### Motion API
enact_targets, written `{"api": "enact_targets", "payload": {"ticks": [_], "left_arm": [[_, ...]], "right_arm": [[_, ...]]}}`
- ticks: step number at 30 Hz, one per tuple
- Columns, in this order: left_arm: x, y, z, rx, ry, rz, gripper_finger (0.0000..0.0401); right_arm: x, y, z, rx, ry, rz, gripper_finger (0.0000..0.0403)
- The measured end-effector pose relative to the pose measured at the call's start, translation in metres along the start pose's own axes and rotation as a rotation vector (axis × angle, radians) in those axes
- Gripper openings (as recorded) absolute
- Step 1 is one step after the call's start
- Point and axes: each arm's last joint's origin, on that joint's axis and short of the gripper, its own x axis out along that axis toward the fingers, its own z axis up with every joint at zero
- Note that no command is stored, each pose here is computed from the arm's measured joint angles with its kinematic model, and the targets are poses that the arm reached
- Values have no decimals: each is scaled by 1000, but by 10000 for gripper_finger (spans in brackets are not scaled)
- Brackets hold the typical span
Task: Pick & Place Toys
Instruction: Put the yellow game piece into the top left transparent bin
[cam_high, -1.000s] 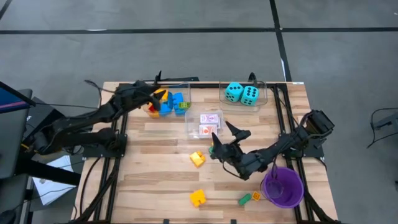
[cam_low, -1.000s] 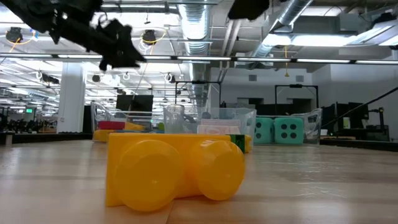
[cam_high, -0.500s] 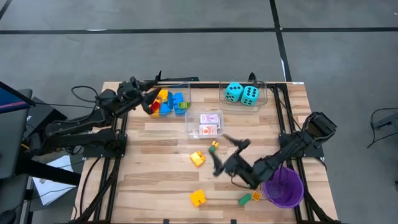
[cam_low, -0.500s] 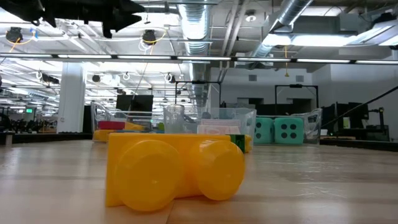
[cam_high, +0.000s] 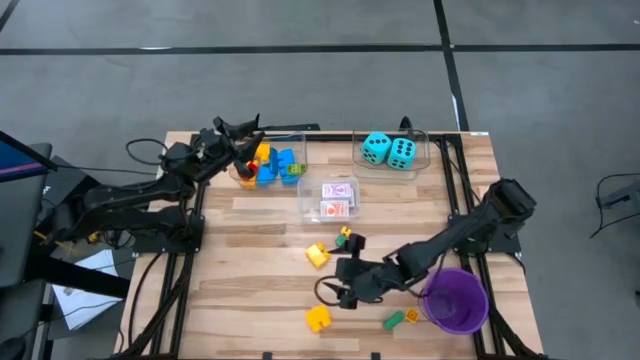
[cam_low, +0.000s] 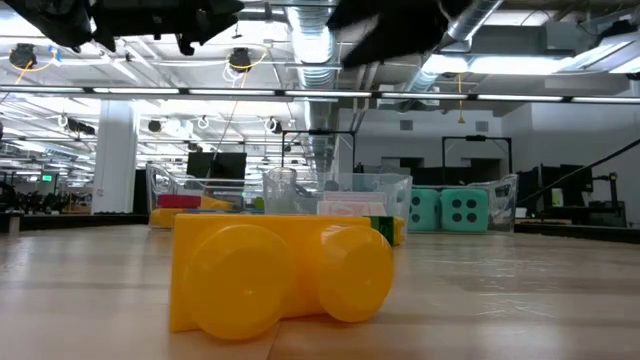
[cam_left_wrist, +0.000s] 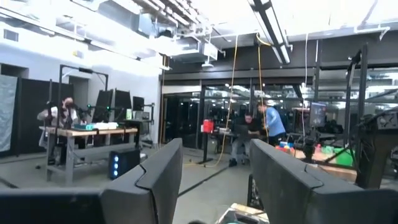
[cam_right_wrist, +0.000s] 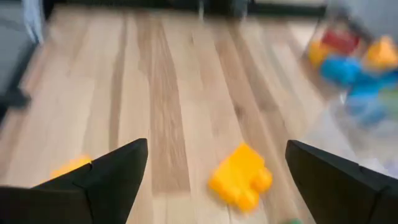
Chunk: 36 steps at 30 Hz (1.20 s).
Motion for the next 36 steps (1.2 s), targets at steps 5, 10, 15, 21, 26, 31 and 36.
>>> {"api": "enact_targets", "payload": {"ticks": [5,10,15,21,26,31,36], "left_arm": [[2,0,-1,-1,-12,-1,182],[2,0,-1,-2,-8,-1,182],[2,-2,-3,-7,11,-10,182],[1,-5,-4,-12,20,-25,182],[1,-6,-4,-13,20,-30,182],[1,-6,-4,-13,18,-29,182],[1,-6,-3,-14,13,-30,182]], "right_arm": [[22,-7,-8,68,48,-32,374],[56,-19,-23,160,99,-104,374],[75,-27,-27,238,118,-73,374],[82,-34,-26,344,116,-56,374],[83,-35,-26,393,123,-57,372],[82,-36,-30,431,160,-79,363],[83,-38,-30,459,162,-86,357]]}}
